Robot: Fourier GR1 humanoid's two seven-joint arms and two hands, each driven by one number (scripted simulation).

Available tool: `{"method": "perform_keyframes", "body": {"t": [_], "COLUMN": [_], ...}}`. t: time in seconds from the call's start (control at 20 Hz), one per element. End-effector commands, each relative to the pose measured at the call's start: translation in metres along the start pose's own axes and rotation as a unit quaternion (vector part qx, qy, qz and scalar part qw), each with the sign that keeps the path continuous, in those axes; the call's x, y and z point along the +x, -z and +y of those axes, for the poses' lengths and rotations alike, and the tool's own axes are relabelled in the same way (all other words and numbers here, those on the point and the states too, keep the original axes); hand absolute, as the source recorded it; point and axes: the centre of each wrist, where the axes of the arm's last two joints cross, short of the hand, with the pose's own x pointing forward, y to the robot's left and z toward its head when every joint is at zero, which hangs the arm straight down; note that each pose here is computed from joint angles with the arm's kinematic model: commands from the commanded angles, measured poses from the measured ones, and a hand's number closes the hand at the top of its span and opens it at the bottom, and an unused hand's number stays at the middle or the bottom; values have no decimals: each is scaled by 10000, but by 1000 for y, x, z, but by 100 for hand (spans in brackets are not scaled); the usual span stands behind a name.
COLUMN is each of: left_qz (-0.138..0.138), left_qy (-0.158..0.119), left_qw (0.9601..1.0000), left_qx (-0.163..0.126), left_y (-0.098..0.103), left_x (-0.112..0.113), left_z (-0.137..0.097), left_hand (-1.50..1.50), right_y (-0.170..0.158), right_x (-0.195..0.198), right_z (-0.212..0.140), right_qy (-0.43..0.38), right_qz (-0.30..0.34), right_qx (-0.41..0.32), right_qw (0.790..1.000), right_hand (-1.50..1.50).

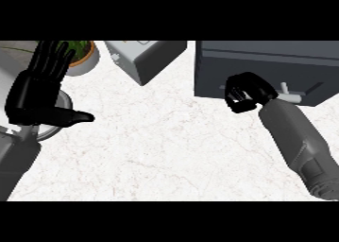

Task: Pick up the cup, place it into the drawer and close the drawer

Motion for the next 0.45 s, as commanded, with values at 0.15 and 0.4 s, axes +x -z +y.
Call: {"method": "perform_keyframes", "body": {"t": [0.15, 0.4], "left_qz": [13, 119], "left_qy": [-159, -175], "left_qw": [9998, 9996], "left_qx": [-71, -167], "left_y": [-2, -1], "left_x": [-11, -11], "left_z": [-8, -12], "left_hand": [-150, -150], "right_y": [0, -7], "right_x": [-6, -13], "right_z": [-61, -70], "right_qy": [25, 93], "right_qz": [556, 551], "right_qx": [-819, -886], "right_qw": [9951, 9945], "right_hand": [150, 150]}}
